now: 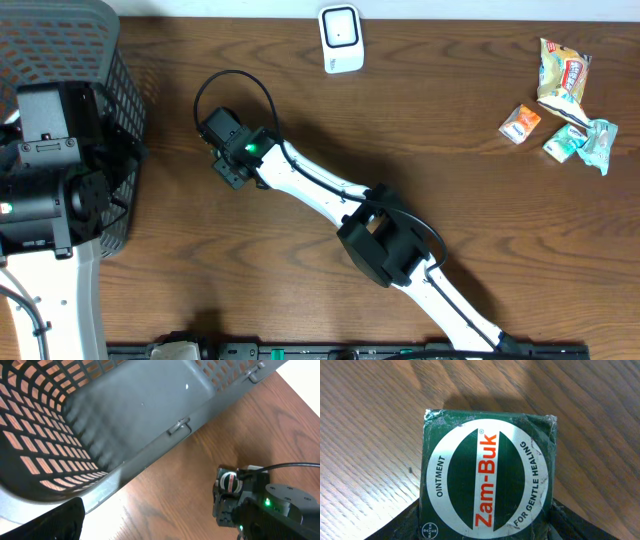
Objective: Scan the item barcode
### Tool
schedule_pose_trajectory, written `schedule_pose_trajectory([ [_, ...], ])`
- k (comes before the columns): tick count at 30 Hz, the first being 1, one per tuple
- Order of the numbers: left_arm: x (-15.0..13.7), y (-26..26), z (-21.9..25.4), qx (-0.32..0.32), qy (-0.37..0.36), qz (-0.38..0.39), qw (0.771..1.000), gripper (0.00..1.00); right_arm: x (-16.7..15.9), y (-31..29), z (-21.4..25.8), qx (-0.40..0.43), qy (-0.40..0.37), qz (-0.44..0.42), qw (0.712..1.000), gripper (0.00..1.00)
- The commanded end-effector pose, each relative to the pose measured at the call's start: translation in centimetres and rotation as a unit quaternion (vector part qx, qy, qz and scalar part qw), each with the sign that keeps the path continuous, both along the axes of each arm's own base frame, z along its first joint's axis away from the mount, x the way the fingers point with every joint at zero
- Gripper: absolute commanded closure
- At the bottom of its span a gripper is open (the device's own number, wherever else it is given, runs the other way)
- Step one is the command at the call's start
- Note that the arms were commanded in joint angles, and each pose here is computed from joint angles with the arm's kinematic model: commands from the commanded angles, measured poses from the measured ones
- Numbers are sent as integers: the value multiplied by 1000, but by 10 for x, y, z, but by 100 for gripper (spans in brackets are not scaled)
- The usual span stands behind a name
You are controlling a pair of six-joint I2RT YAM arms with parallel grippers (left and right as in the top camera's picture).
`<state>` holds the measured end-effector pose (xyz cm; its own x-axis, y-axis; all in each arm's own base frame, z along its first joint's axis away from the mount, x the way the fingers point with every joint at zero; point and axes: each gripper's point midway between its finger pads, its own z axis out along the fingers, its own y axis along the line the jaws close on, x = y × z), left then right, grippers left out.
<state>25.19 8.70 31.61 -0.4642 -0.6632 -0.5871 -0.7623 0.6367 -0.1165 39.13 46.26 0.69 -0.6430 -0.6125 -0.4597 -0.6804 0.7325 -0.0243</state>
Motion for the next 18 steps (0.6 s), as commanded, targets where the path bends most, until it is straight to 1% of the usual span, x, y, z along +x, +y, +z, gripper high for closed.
schedule_pose_trajectory([
  [1,-2,3,-2,1,3,10,1000,2,11,-37,-9,-85,-31,-34,995,40],
  [5,-2,3,-2,1,2,10,1000,2,19,-82,9,-148,-32,-64,986,41],
  [7,-2,3,-2,1,2,10,1000,2,21,-109,21,-177,-23,-80,981,45],
  [8,-2,3,-2,1,3,10,1000,2,23,-138,36,-198,-4,-96,976,44],
  [11,-2,3,-2,1,3,10,1000,2,22,-167,53,-216,15,-111,970,44],
  [14,-2,3,-2,1,3,10,1000,2,17,-202,71,-252,41,-91,963,40],
  [15,-2,3,-2,1,2,10,1000,2,16,-210,74,-262,48,-85,960,37],
  [17,-2,3,-2,1,2,10,1000,2,14,-225,79,-275,62,-82,956,15],
  [18,-2,3,-2,1,3,10,1000,2,11,-236,81,-285,74,-85,952,6],
])
